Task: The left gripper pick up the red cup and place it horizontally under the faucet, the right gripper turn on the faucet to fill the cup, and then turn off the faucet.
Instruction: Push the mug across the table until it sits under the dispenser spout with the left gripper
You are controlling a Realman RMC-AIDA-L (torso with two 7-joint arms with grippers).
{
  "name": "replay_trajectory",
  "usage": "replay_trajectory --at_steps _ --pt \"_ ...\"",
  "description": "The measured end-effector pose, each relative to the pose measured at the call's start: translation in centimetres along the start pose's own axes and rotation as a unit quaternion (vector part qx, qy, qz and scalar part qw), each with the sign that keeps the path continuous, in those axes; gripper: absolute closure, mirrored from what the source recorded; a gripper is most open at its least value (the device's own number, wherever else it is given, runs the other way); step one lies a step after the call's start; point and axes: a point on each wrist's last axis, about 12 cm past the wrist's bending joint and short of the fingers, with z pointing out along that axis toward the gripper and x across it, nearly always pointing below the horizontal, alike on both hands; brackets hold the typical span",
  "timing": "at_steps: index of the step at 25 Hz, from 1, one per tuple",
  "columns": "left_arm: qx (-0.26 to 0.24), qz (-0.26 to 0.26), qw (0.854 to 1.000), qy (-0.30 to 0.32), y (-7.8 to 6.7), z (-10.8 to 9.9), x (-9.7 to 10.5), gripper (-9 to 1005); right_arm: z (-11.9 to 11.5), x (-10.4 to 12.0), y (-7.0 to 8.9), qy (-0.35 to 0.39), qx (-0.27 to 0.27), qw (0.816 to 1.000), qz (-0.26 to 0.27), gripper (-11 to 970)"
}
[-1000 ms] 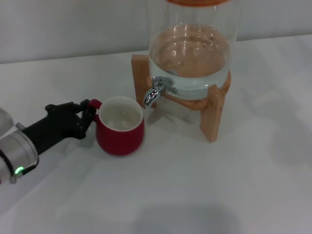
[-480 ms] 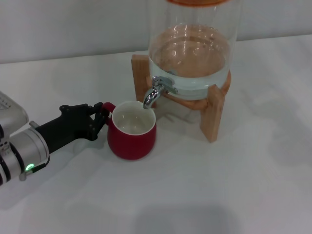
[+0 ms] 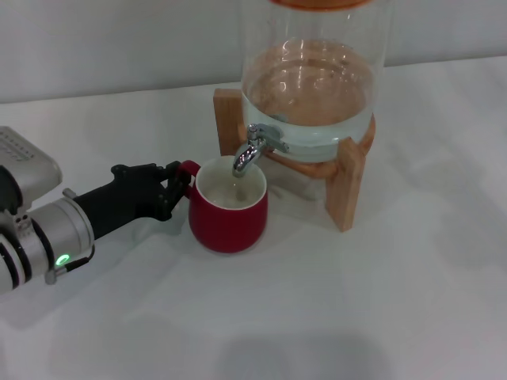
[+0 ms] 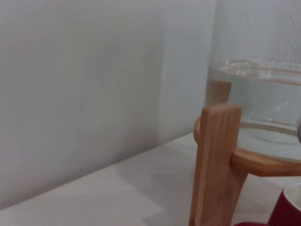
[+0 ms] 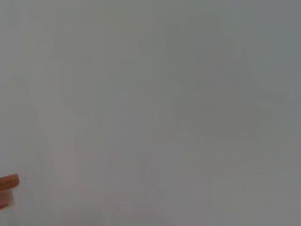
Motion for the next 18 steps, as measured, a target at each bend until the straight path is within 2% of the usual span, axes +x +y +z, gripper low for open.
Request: replay_trajectory --at_steps 10,18 --pt "0.007 -0.028 1.0 0.007 -0.03 0.5 -0.46 845 -0.04 -0.02 -0.03 -0.001 0.001 1.0 -0.001 238" --pt "0.022 -0.016 0.999 0.029 -0.34 0.82 -0.35 845 0.01 -0.05 -0.03 -0.001 0.001 1.0 -0.001 238"
